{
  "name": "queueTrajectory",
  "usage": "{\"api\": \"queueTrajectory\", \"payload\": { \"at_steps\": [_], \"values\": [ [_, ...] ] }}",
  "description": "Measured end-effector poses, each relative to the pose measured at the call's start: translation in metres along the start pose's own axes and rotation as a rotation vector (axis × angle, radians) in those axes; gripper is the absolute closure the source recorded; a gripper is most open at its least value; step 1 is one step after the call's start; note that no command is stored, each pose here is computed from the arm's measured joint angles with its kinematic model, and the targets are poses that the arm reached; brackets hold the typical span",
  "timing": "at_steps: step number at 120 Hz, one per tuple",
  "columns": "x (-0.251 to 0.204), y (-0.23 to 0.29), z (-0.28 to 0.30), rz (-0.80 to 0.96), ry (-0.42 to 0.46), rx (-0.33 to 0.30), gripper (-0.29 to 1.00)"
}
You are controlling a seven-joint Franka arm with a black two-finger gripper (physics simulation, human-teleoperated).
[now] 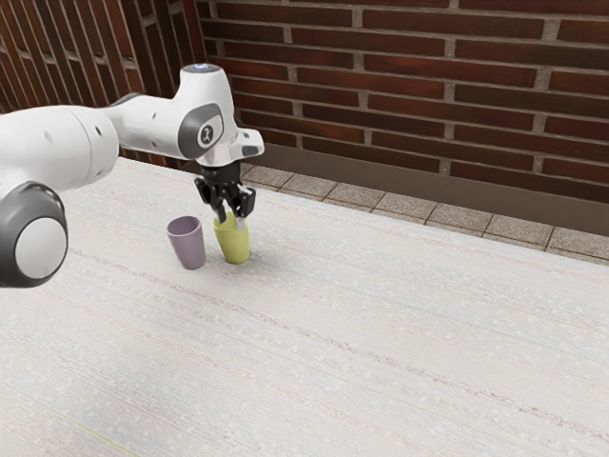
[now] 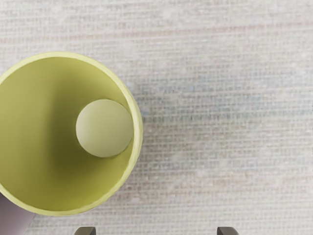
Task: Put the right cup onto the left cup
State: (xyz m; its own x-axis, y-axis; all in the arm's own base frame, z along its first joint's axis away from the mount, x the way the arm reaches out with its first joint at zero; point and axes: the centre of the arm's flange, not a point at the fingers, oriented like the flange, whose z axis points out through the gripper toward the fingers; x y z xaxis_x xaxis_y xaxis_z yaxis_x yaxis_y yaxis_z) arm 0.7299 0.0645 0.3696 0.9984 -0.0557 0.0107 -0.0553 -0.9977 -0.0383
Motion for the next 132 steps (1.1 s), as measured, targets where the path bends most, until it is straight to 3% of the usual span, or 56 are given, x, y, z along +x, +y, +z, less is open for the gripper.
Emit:
{"api": "queueTrajectory", "payload": {
  "at_steps": [61,132],
  "values": [
    [0.018,-0.005,0.018,0.051,0.022,-0.023,0.41],
    [0.030,-0.017,0.047,0.106,0.016,-0.003,0.42]
  ]
}}
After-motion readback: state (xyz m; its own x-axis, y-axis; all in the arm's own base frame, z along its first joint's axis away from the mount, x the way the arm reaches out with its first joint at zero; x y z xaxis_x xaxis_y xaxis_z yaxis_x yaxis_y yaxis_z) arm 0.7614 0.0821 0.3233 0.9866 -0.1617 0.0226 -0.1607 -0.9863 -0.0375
